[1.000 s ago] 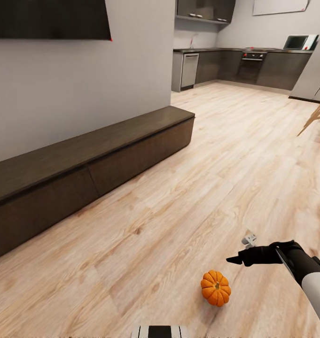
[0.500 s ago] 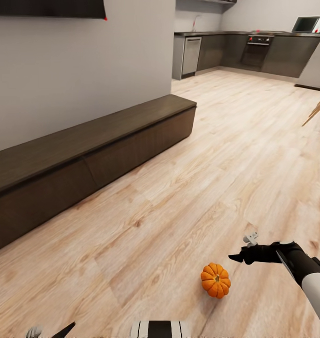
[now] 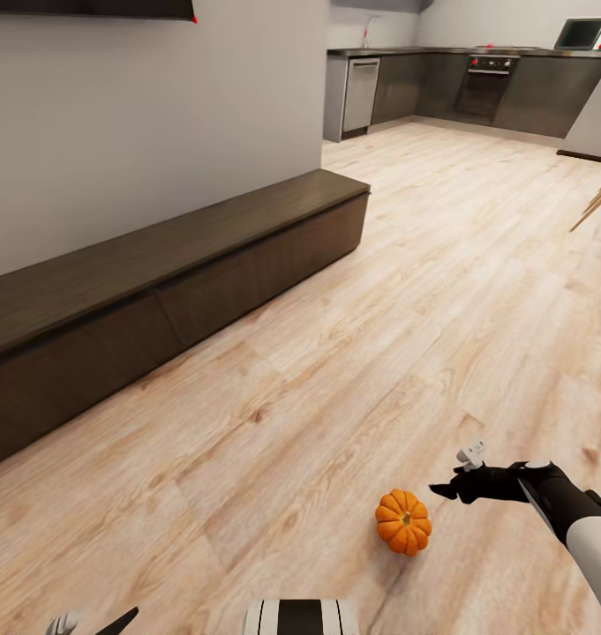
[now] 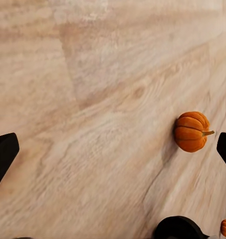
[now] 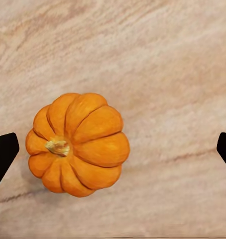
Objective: Place each of the two pumpkins and all three candles from the living room inside a cabinet in the living room (use any cabinet), then make sure every cabinet is closed, and position the cauldron so it is next to a table in the living room.
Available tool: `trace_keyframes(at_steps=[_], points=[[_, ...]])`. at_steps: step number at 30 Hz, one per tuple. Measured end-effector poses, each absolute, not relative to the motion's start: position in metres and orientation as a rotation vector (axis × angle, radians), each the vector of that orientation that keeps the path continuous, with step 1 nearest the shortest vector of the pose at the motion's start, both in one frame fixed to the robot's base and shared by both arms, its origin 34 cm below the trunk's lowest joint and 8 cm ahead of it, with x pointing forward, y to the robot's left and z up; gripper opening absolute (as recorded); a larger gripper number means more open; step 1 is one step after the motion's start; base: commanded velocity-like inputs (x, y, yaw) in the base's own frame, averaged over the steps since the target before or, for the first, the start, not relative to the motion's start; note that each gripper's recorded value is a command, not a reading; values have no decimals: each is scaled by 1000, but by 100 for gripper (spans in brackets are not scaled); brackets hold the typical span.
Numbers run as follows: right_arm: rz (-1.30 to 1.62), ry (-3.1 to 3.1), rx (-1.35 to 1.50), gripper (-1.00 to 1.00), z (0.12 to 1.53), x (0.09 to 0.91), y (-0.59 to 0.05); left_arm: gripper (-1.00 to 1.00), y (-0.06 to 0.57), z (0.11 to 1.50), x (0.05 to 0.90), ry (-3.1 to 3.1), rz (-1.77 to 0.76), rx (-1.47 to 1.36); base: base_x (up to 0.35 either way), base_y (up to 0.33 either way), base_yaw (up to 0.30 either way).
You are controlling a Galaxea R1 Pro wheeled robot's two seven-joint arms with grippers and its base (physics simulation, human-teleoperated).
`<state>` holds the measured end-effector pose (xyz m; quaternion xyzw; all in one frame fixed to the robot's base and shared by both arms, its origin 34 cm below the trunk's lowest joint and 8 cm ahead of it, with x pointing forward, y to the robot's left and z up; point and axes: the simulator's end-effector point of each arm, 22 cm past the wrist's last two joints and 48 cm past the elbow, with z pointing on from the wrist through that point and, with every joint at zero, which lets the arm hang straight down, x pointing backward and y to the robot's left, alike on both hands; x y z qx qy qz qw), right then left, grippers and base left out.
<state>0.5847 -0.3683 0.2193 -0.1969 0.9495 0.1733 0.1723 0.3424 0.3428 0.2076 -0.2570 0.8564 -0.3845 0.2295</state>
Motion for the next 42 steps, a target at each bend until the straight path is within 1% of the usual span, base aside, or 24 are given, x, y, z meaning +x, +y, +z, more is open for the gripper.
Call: trace_keyframes(at_steps=[5,8,13,18,22,26,32,42], points=[[532,2690,-556,100,216,582,-352,100,345,198,339,2391,-1005,-730,0,-251,0],[550,2698,-554,100,213,578,-346,100,345,196,339,2394,-999,-735,58,-40,0],[561,2698,-556,100,212,577,-342,100,345,196,339,2393,-997,-737,255,-86,0],[564,2698,-556,100,211,577,-340,100,345,196,339,2393,-997,-737,67,-34,0],[564,2697,-556,100,211,577,-340,100,345,196,339,2393,-995,-737,72,-160,0],[564,2698,-556,100,211,577,-340,100,346,196,339,2392,-994,-738,50,-28,0],[563,2698,-556,100,211,577,-340,100,345,196,339,2392,-995,-737,182,-4,0],[588,2734,-549,100,197,563,-339,100,345,191,333,2411,-993,-749,18,0,0]])
